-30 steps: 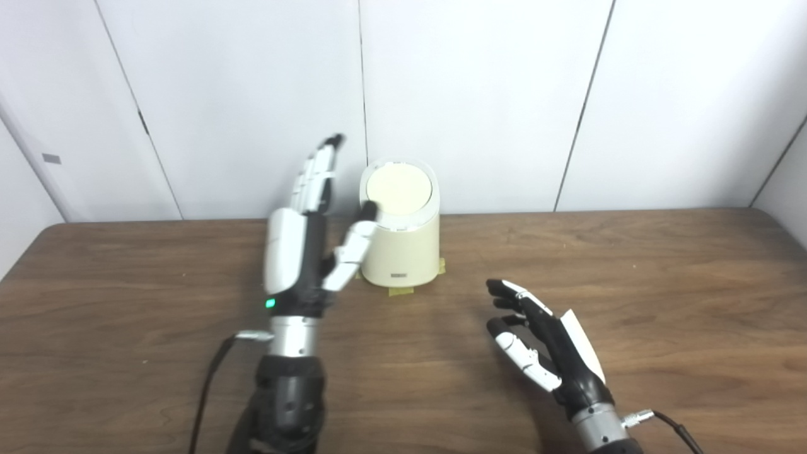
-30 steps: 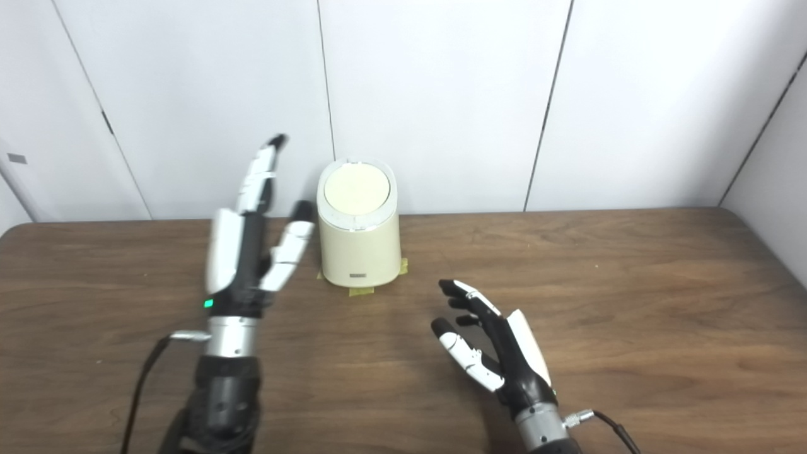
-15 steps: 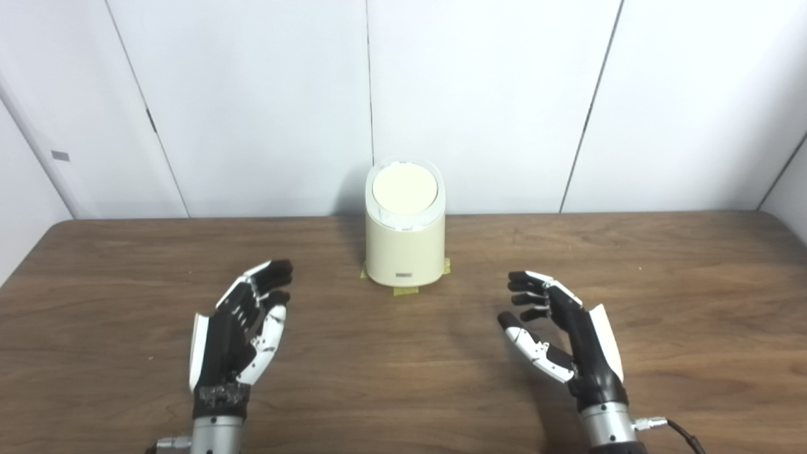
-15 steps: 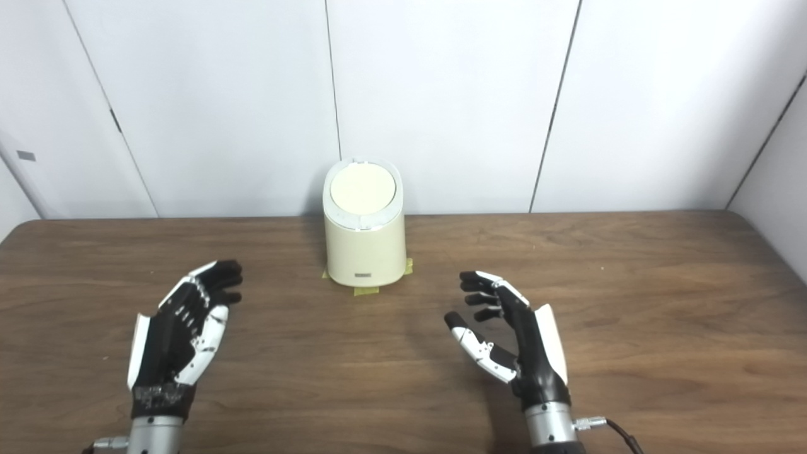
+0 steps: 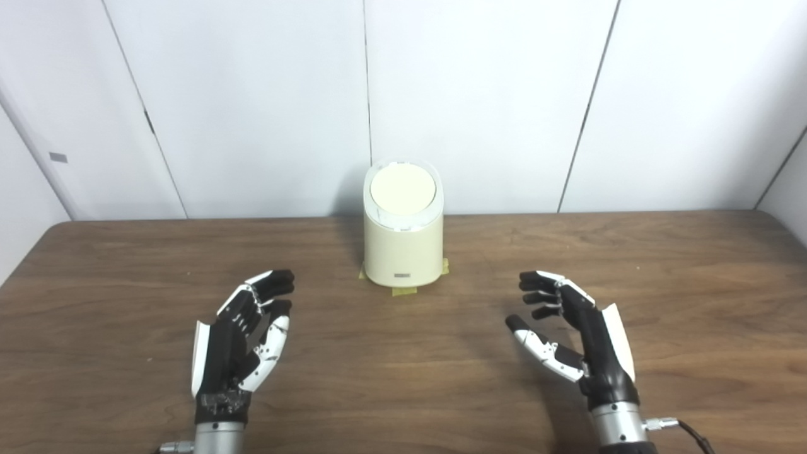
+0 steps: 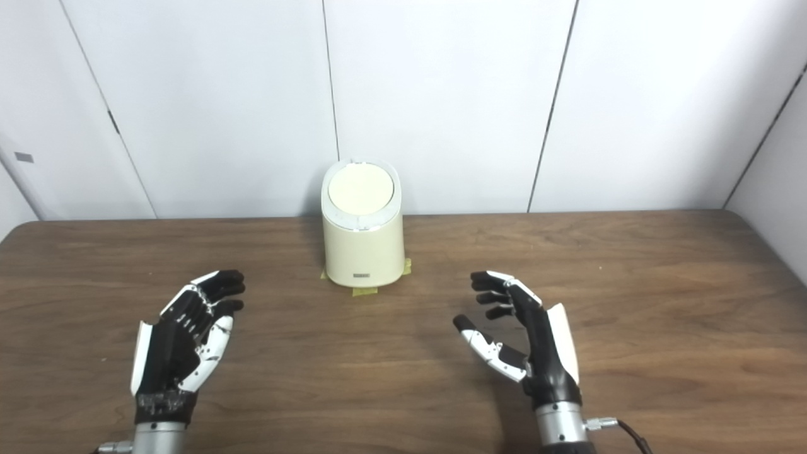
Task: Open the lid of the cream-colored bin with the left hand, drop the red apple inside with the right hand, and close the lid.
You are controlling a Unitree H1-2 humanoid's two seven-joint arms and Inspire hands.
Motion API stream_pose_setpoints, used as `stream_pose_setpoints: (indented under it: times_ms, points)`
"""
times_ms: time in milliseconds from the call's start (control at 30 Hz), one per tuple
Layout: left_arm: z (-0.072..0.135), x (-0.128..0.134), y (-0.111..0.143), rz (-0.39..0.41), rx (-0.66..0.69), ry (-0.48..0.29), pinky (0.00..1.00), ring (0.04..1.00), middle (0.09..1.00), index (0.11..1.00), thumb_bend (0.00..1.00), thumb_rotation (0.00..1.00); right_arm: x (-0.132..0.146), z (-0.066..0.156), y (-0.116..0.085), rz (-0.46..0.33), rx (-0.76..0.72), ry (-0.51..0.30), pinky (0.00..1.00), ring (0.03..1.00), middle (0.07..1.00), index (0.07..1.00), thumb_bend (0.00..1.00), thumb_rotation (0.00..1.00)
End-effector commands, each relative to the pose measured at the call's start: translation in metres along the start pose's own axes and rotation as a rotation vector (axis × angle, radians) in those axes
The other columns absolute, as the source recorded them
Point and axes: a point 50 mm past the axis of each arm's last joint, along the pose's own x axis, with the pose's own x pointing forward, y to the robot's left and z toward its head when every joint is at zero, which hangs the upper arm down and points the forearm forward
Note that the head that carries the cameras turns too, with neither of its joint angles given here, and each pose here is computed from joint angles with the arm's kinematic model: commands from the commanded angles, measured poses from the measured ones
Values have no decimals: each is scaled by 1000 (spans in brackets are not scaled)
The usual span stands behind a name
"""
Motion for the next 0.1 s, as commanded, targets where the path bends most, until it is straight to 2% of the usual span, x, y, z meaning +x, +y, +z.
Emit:
stream_pose_setpoints:
  times_ms: [0,67]
  points:
    - [0,6,-6,-4,-31,1,683,739,749,715,259,271,14,12,-7,-22,16,-84,555,661,701,694,297,330]
    - [1,7,-8,-6,-13,11,679,737,746,715,245,262,15,10,-8,-24,33,-75,553,659,700,695,302,319]
